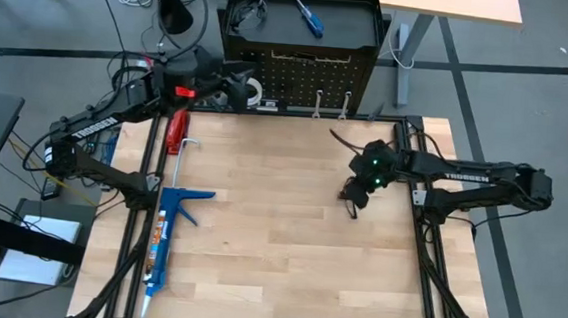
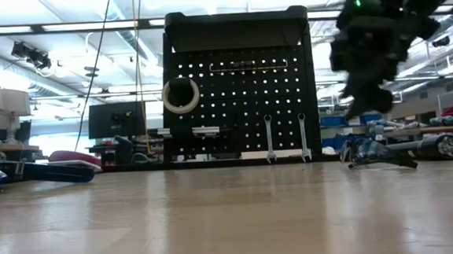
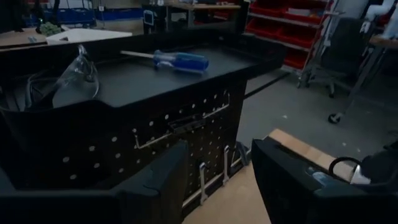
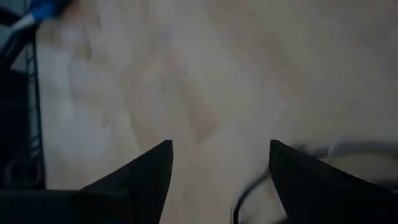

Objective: Hang tools onto peg board
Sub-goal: Remove the blue screwdriver from the black pegboard

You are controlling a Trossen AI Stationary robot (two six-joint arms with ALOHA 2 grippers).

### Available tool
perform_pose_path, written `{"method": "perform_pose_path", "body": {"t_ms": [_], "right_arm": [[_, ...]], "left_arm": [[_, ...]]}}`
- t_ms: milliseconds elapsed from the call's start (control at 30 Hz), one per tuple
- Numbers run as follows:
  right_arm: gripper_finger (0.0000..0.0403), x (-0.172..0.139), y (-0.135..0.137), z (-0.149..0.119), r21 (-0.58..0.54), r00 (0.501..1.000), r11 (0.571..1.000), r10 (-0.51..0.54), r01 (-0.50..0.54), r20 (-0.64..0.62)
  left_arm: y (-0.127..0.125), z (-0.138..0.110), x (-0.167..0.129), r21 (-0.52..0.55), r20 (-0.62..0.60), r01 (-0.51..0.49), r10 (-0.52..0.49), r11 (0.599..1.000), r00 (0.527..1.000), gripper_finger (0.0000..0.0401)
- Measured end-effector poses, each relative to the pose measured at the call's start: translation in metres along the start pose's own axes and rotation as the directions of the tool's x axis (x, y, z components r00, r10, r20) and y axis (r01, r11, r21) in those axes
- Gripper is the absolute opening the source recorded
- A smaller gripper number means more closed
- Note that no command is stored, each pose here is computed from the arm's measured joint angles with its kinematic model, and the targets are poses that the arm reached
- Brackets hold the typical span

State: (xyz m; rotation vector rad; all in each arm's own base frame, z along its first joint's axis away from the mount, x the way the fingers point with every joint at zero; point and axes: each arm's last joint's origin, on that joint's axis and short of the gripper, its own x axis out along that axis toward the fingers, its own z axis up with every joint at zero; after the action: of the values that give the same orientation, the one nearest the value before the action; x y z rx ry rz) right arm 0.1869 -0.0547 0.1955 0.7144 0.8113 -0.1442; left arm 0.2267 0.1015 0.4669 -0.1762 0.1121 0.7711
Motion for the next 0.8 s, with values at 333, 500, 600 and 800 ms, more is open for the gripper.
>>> {"method": "perform_pose_path", "body": {"t_ms": [333, 500, 600, 800], "right_arm": [[0.0260, -0.036, 0.029, 0.052, -0.114, 0.971, 0.985, -0.101, 0.127, 0.216], [0.0256, -0.053, 0.041, 0.075, -0.151, 0.973, 0.982, -0.082, 0.116, 0.217], [0.0255, -0.062, 0.052, 0.094, -0.161, 0.973, 0.986, 0.002, 0.035, 0.229], [0.0255, -0.073, 0.072, 0.139, -0.143, 0.959, 0.984, 0.139, -0.106, 0.246]], "left_arm": [[-0.002, 0.000, 0.000, -0.029, -0.003, 0.054, -0.054, 0.998, 0.999, 0.0182], [-0.002, 0.000, 0.000, 0.000, -0.002, 0.054, -0.054, 0.999, 0.999, 0.0182], [-0.002, 0.000, 0.000, -0.005, -0.004, 0.054, -0.054, 0.999, 0.999, 0.0182], [-0.002, -0.001, 0.000, -0.067, -0.014, 0.051, -0.052, 0.996, 0.999, 0.0182]]}}
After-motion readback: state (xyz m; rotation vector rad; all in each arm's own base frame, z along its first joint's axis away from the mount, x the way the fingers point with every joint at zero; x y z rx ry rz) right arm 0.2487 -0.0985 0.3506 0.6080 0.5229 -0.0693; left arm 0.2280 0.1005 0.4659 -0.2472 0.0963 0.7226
